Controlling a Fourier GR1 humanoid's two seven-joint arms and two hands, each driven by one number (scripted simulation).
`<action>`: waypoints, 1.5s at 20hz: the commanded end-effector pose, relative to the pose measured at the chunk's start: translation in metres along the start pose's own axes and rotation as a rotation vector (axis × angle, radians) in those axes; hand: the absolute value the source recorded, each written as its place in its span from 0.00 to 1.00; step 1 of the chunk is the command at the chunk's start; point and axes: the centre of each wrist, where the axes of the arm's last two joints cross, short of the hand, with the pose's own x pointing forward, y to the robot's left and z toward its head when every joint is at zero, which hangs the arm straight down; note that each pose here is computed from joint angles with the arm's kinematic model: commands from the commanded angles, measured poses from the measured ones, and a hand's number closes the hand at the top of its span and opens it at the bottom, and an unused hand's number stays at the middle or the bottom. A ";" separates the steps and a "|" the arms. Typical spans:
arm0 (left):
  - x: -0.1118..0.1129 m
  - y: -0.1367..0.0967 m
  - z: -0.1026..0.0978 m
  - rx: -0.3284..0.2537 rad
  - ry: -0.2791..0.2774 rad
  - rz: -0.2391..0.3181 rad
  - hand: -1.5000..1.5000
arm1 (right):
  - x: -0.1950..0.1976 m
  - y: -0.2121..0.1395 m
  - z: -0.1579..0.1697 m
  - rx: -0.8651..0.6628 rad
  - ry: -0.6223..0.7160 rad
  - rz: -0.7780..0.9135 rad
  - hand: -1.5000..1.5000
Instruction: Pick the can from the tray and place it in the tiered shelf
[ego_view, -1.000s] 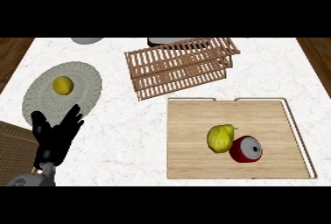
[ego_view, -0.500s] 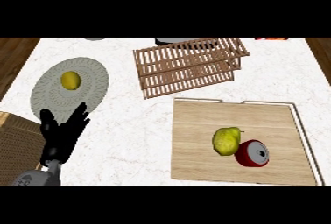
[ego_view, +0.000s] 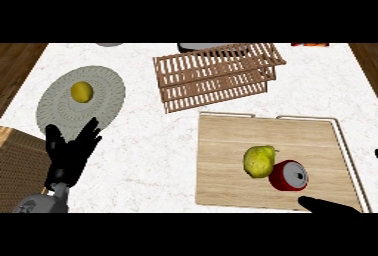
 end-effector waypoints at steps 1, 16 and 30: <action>-0.006 -0.013 -0.004 -0.004 -0.006 0.015 0.50 | 0.013 0.017 -0.001 0.028 0.219 0.085 0.00; -0.013 0.000 -0.002 0.031 0.001 0.029 0.50 | 0.050 0.066 0.004 -0.035 0.269 0.122 0.00; -0.004 0.011 -0.002 0.042 -0.002 0.036 0.50 | 0.042 0.105 -0.017 -0.104 0.322 0.203 0.00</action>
